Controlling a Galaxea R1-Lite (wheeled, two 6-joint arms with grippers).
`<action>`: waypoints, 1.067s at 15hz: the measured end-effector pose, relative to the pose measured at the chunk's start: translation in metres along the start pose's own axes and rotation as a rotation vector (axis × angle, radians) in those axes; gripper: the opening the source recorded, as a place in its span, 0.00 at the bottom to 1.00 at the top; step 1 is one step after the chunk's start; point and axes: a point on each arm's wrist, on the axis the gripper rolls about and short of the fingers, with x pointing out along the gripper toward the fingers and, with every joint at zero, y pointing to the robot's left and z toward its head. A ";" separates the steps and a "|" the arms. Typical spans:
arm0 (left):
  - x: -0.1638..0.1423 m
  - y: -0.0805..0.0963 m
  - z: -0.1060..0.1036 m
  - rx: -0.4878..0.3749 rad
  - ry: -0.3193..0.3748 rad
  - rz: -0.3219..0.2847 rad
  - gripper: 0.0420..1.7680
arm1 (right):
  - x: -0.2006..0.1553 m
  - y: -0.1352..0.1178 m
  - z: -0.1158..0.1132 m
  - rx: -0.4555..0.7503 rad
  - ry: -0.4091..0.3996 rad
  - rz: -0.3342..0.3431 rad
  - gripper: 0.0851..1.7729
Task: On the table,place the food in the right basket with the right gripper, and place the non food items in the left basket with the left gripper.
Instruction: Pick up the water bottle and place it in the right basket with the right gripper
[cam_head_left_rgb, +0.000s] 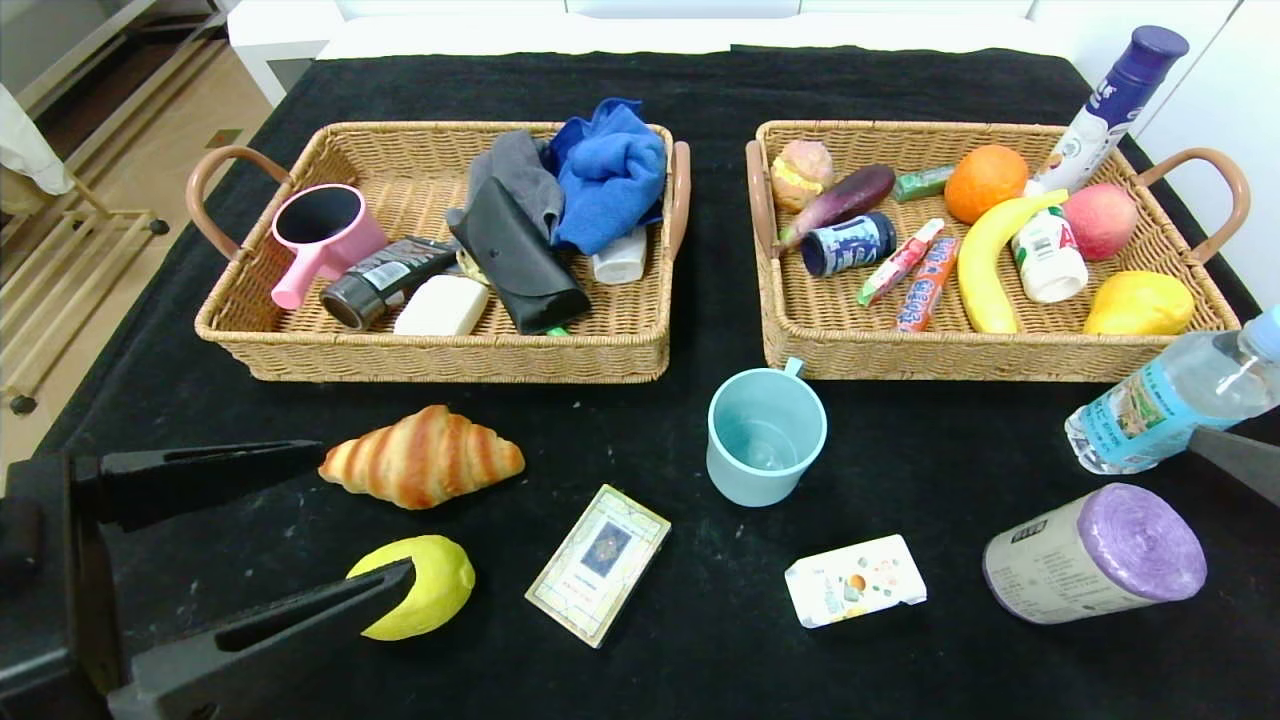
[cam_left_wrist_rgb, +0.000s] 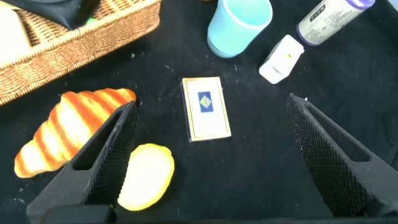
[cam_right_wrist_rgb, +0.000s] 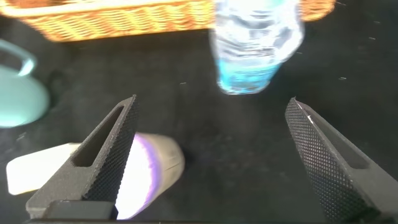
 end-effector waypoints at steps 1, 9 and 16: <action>0.000 0.000 0.000 0.000 0.001 0.001 0.97 | 0.002 -0.001 0.000 0.002 0.003 -0.011 0.96; 0.001 0.000 -0.001 -0.001 0.003 0.001 0.97 | 0.026 -0.006 0.007 -0.005 -0.019 -0.054 0.96; 0.000 0.000 -0.001 0.015 0.002 0.001 0.97 | 0.048 -0.010 0.010 -0.004 -0.056 -0.074 0.96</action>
